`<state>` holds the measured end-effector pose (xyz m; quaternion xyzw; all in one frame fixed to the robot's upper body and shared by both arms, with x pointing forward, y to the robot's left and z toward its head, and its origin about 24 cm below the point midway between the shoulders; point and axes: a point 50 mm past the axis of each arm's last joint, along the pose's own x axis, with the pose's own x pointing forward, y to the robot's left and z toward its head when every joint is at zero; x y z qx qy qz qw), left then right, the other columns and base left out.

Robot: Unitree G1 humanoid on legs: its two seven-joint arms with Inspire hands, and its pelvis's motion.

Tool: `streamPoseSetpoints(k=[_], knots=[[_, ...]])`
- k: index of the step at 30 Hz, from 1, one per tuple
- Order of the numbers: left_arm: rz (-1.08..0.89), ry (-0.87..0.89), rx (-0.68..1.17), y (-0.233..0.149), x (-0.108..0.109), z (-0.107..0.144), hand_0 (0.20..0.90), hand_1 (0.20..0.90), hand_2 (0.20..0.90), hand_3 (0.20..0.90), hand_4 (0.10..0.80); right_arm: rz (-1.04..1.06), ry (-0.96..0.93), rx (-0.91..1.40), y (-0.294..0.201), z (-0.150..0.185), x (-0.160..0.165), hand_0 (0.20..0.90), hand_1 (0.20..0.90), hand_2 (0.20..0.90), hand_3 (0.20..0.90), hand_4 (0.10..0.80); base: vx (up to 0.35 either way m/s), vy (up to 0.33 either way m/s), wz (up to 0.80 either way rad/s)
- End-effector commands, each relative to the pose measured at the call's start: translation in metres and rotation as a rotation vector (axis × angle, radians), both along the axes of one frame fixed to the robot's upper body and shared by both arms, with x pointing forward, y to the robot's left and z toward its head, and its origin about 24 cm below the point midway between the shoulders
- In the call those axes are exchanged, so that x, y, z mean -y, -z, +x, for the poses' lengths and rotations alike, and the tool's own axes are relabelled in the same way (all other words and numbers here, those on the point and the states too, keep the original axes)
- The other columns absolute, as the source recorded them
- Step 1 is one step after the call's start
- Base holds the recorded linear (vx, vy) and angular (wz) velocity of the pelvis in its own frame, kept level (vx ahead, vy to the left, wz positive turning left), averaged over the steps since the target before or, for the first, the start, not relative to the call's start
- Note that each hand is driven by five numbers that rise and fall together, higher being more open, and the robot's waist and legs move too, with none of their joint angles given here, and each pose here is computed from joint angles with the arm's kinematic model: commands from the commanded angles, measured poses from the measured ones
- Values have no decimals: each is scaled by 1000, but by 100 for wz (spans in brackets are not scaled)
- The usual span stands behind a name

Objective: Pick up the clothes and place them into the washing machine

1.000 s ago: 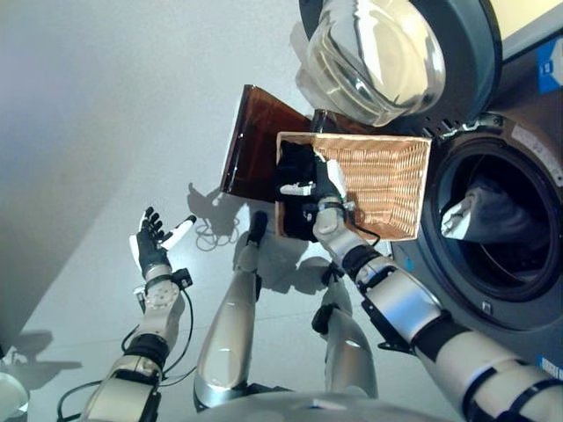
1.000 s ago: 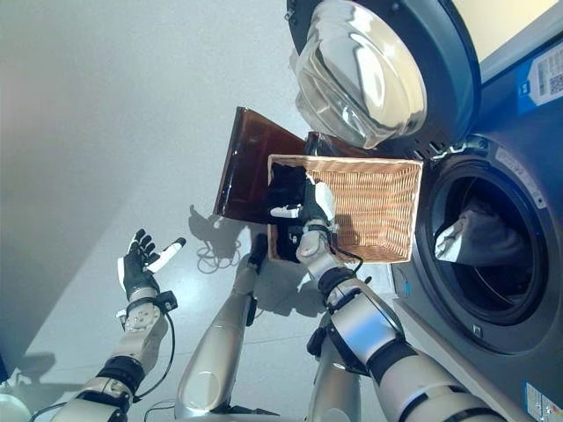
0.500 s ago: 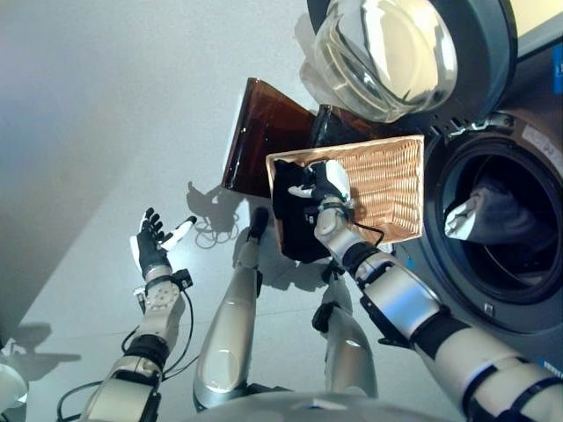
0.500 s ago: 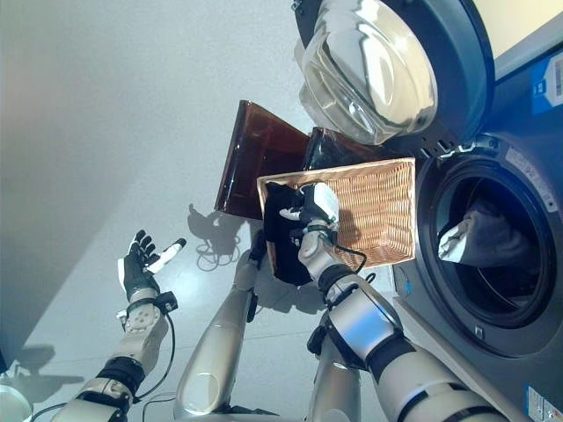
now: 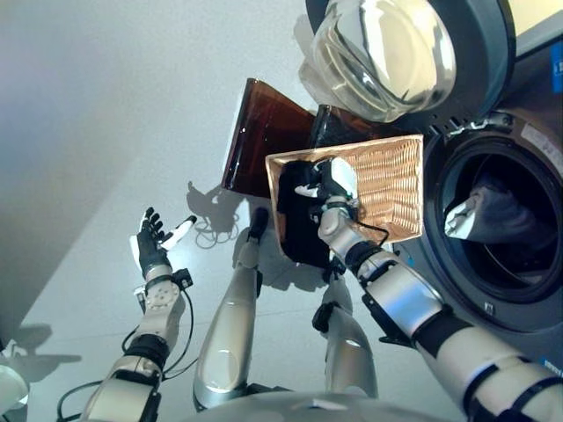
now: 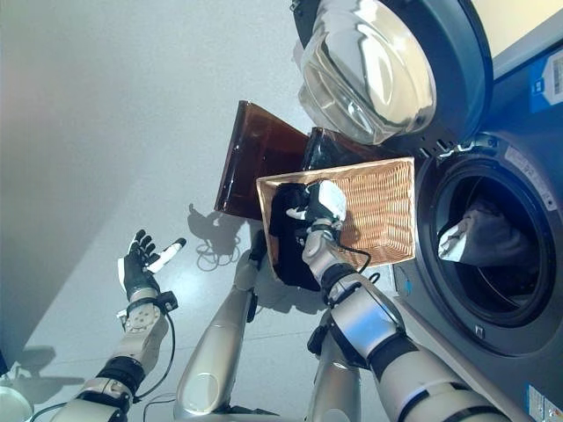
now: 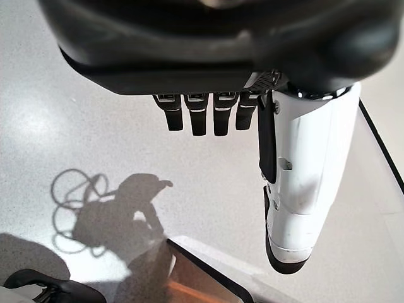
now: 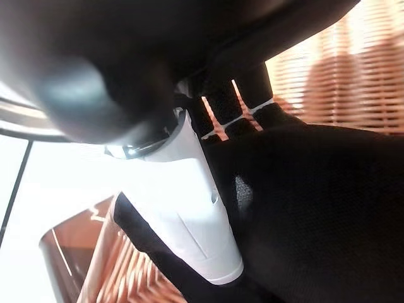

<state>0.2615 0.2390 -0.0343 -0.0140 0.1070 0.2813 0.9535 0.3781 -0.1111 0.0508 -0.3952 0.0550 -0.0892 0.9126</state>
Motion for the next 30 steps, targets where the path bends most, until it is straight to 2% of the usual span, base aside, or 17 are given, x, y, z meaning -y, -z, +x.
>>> streamPoseSetpoints(k=[1, 3, 4, 5, 6, 7, 8, 9, 10, 11, 12, 15, 22, 30], knots=[[40, -73, 46, -6, -22, -13, 900, 900, 900, 900, 800, 137, -8, 160, -35, 13, -7, 200, 200, 200, 200, 300, 9, -5, -5], [36, -86, 29, -3, -25, -15, 900, 900, 900, 900, 800, 294, -14, 185, -39, 13, -8, 200, 200, 200, 200, 300, 9, -4, -4], [36, -86, 29, -3, -24, -15, 900, 900, 900, 900, 800, 294, -14, 185, -39, 13, -8, 200, 200, 200, 200, 300, 0, 0, 0], [22, -103, 9, 1, -27, -18, 900, 900, 900, 900, 800, 501, -1, 222, -41, 10, -4, 200, 200, 200, 200, 300, 0, 0, 0], [22, -105, -1, 3, -28, -20, 900, 900, 900, 900, 800, 615, 21, 237, -39, 8, 3, 200, 200, 200, 200, 300, 37, 3, 1], [18, -109, -13, 5, -30, -22, 900, 900, 900, 900, 800, 719, 30, 243, -36, 5, 6, 200, 200, 200, 200, 300, 22, -1, -5], [18, -109, -14, 5, -30, -22, 900, 900, 900, 900, 800, 719, 30, 243, -36, 5, 6, 200, 200, 200, 200, 300, 30, 4, -8], [-5, -127, -52, 13, -32, -28, 900, 900, 900, 900, 800, 1021, 82, 257, -27, -2, 15, 200, 200, 200, 200, 300, 22, 7, -18], [-5, -126, -52, 13, -32, -28, 900, 900, 900, 900, 800, 1021, 82, 257, -27, -3, 15, 200, 200, 200, 200, 300, 38, 15, -18], [-23, -131, -94, 21, -32, -33, 900, 900, 900, 900, 800, 1229, 94, 257, -15, -12, 19, 200, 200, 200, 200, 300, 16, 7, -25], [-23, -131, -94, 21, -32, -33, 900, 900, 900, 900, 800, 1230, 94, 257, -15, -12, 19, 200, 200, 200, 200, 300, 30, 12, -23], [-70, -135, -167, 37, -29, -43, 900, 900, 900, 900, 800, 1548, 84, 273, 2, -31, 17, 200, 200, 200, 200, 300, 47, 10, -21], [-130, -124, -236, 53, -20, -55, 900, 900, 900, 900, 800, 1829, 128, 309, 28, -59, 23, 200, 200, 200, 200, 300, 49, 4, -16], [-162, -105, -288, 65, -11, -65, 900, 900, 900, 900, 800, 1974, 244, 454, 40, -74, 43, 200, 200, 200, 200, 300, 47, 24, -13]])
